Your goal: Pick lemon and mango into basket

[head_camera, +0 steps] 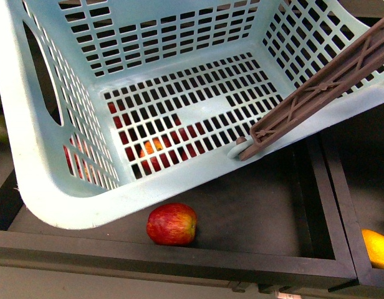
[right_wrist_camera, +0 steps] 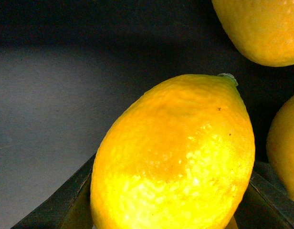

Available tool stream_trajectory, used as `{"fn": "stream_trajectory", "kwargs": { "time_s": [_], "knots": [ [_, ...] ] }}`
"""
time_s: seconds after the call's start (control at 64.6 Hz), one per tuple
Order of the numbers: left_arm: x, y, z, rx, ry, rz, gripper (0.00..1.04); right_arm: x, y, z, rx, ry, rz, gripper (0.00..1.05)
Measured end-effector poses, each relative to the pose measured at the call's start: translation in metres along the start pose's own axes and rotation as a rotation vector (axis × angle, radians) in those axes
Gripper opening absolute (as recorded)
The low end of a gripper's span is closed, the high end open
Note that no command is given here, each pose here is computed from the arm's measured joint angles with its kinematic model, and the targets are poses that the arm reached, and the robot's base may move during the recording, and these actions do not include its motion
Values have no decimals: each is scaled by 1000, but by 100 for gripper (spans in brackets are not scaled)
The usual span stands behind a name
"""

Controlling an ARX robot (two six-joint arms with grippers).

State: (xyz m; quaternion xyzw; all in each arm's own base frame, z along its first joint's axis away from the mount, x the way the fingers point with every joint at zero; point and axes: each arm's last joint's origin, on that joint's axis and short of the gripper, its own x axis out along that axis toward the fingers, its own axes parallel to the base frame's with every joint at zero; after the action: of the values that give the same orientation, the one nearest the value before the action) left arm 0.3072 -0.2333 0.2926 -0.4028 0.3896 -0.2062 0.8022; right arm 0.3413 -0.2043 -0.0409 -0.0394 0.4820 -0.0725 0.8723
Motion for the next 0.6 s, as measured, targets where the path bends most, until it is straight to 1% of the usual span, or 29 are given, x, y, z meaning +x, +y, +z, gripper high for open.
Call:
{"fn": "stream_trajectory", "kwargs": {
  "time_s": [0.139, 0.341, 0.434, 0.557, 0.604],
  "knots": [
    [0, 0, 0, 0, 0, 0, 5, -36, -3, 10, -32, -109, 45, 65],
    [0, 0, 0, 0, 0, 0, 5, -121, -1, 32, -87, -328, 157, 65],
    [0, 0, 0, 0, 0, 0, 5, -189, 12, 42, -111, -484, 271, 65],
    [0, 0, 0, 0, 0, 0, 5, -242, 30, 55, -126, -619, 367, 65],
    [0, 0, 0, 0, 0, 0, 5, -256, 38, 59, -134, -657, 381, 65]
  ]
}}
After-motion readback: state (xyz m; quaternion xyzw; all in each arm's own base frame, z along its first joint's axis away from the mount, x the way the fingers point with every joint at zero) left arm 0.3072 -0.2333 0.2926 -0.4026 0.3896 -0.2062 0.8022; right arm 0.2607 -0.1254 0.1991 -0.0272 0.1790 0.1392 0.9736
